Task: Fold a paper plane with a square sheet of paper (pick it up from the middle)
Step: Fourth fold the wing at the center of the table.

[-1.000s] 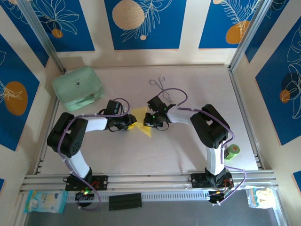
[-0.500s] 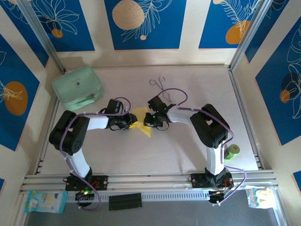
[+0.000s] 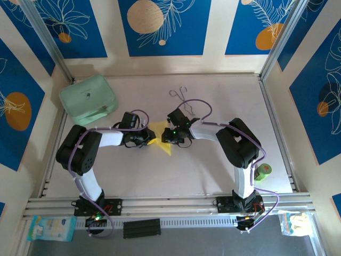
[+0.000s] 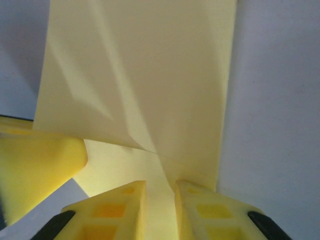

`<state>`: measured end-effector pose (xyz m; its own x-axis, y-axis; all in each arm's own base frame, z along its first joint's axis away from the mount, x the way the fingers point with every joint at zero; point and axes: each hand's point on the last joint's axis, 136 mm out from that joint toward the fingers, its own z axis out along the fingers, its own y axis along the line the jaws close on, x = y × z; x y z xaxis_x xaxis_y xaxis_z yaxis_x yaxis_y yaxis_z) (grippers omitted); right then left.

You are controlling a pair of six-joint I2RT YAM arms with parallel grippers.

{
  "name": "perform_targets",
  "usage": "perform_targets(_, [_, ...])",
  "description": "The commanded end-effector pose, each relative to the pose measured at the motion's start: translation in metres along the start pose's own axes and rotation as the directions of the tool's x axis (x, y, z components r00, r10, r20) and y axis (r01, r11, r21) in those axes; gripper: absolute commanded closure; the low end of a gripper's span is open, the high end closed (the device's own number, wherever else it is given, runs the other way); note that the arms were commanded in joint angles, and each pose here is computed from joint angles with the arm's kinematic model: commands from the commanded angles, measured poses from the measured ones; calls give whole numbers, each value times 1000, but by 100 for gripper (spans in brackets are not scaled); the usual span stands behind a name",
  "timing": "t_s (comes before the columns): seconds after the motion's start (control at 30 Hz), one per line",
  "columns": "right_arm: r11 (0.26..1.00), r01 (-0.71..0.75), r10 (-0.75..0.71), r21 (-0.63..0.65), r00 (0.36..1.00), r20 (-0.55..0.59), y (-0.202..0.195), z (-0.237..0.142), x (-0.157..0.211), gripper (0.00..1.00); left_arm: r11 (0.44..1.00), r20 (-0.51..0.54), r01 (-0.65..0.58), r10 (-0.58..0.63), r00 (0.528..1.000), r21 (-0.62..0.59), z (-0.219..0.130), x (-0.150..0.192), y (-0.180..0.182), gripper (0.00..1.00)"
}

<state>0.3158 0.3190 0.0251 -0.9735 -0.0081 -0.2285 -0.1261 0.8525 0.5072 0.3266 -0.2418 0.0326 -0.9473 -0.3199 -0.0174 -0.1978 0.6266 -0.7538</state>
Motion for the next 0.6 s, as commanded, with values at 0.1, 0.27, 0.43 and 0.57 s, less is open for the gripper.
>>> perform_targets(0.1, [980,200,-201,20,973,111,11,-32,-7,64,999,-2,-30,30,1000,18,-3,-5,-12,90])
perform_targets(0.27, [909,387,-412,155,891,190,10,-47,-7,60,1000,13,-7,7,1000,9,-11,-6,-17,92])
perform_targets(0.43, [786,572,-617,233,750,240,26,-48,6,60,1000,44,19,-19,999,2,-19,-6,-25,92])
perform_targets(0.57, [704,658,-710,267,660,247,38,-40,18,60,999,51,33,-33,998,9,-23,-6,-29,92])
